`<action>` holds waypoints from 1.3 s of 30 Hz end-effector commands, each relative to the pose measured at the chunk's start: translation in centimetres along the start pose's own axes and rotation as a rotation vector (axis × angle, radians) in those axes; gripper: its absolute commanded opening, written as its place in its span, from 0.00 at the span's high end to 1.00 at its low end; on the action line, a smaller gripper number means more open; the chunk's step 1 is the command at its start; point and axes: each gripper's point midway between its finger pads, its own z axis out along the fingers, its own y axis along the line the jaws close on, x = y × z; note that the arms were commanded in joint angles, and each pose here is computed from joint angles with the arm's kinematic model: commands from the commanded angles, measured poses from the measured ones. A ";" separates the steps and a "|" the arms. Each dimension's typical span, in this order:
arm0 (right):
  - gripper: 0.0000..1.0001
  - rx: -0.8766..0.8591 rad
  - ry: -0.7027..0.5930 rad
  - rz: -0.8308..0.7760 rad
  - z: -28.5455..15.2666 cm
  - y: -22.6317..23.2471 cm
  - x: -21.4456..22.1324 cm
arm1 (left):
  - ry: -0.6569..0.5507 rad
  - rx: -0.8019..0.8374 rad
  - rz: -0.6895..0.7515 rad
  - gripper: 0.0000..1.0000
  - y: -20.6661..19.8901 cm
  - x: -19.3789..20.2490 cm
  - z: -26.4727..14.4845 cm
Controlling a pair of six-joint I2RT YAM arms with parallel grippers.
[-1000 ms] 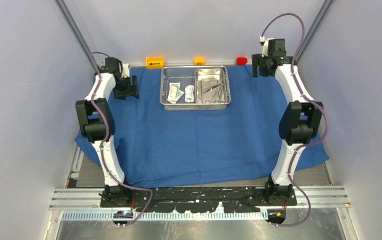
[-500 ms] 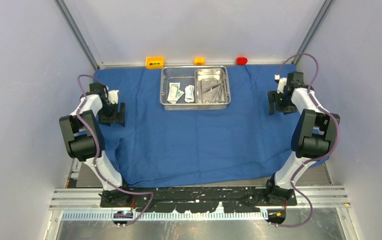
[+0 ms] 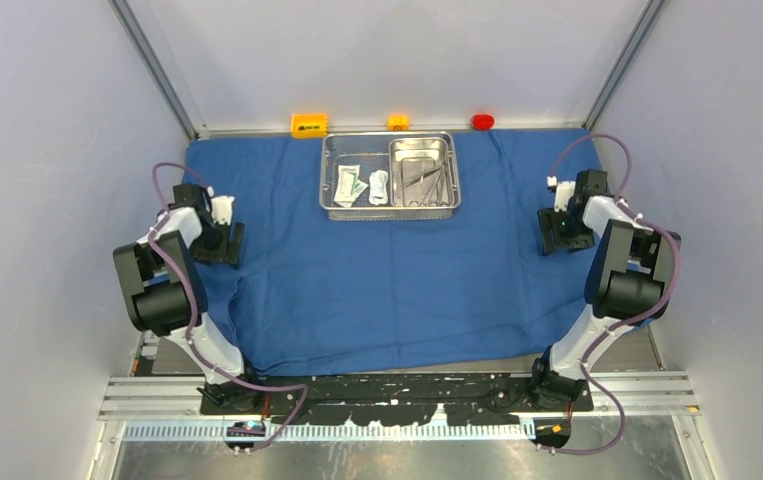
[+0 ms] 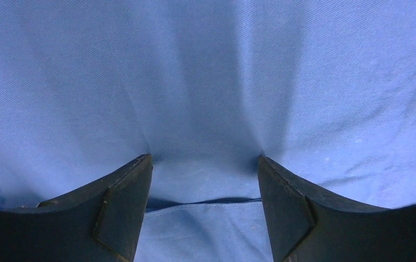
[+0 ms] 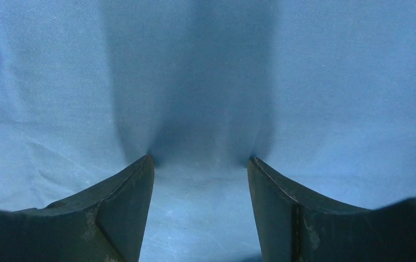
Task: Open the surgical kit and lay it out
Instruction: Smooth out the surgical kit at the center of the board.
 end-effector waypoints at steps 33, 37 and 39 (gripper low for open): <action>0.32 -0.031 -0.540 0.382 -1.5 -3.1 -28.5 | -0.324 -0.025 -0.198 0.25 2.9 -8.5 -8.4; 0.33 -0.005 -0.552 0.357 1.9 -2.0 -31.2 | -0.324 0.000 -0.223 0.25 2.6 -8.6 -8.2; 0.34 0.024 -0.556 0.328 2.9 -1.3 -32.4 | -0.320 0.003 -0.228 0.25 2.5 -8.6 -8.0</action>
